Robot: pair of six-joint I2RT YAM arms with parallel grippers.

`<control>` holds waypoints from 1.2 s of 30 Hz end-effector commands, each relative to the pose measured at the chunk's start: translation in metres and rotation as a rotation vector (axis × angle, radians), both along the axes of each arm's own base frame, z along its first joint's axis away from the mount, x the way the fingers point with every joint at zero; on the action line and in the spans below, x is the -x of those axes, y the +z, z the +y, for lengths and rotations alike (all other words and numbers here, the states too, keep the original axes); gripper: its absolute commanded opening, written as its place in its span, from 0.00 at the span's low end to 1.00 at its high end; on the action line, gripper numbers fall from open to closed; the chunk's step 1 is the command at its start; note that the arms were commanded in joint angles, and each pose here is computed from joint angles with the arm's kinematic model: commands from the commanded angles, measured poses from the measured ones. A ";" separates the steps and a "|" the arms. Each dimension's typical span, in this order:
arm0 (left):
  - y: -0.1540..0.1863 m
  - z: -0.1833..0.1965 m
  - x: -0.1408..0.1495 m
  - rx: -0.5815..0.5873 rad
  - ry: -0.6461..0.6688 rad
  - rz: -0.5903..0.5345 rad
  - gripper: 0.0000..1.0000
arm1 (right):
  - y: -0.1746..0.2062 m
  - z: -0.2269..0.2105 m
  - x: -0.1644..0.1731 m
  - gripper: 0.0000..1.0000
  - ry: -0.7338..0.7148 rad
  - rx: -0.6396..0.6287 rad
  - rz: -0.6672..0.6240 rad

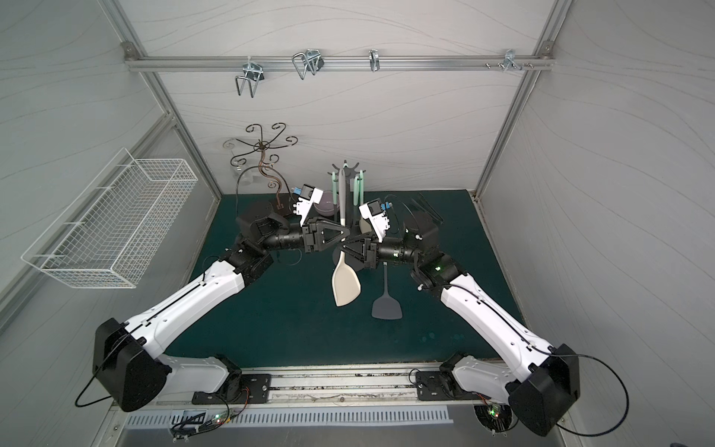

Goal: Take the spatula off the kitchen utensil rack
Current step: Place the spatula at the center of the board.

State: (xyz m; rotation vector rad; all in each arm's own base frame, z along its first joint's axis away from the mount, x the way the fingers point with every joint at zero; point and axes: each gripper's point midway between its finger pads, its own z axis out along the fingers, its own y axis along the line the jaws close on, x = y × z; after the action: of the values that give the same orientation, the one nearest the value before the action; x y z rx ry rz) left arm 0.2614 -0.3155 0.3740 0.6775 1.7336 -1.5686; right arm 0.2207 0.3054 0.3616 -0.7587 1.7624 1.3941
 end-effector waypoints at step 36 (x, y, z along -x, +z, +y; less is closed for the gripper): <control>-0.058 0.123 -0.029 -0.570 0.626 -0.124 0.73 | -0.308 -0.188 -0.115 0.00 -0.453 1.141 0.625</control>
State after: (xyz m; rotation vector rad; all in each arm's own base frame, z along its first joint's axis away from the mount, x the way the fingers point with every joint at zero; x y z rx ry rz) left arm 0.2884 -0.1905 0.3123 0.3969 2.0667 -0.5951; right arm 0.3335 0.1180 0.0583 -0.3668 3.0013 0.1699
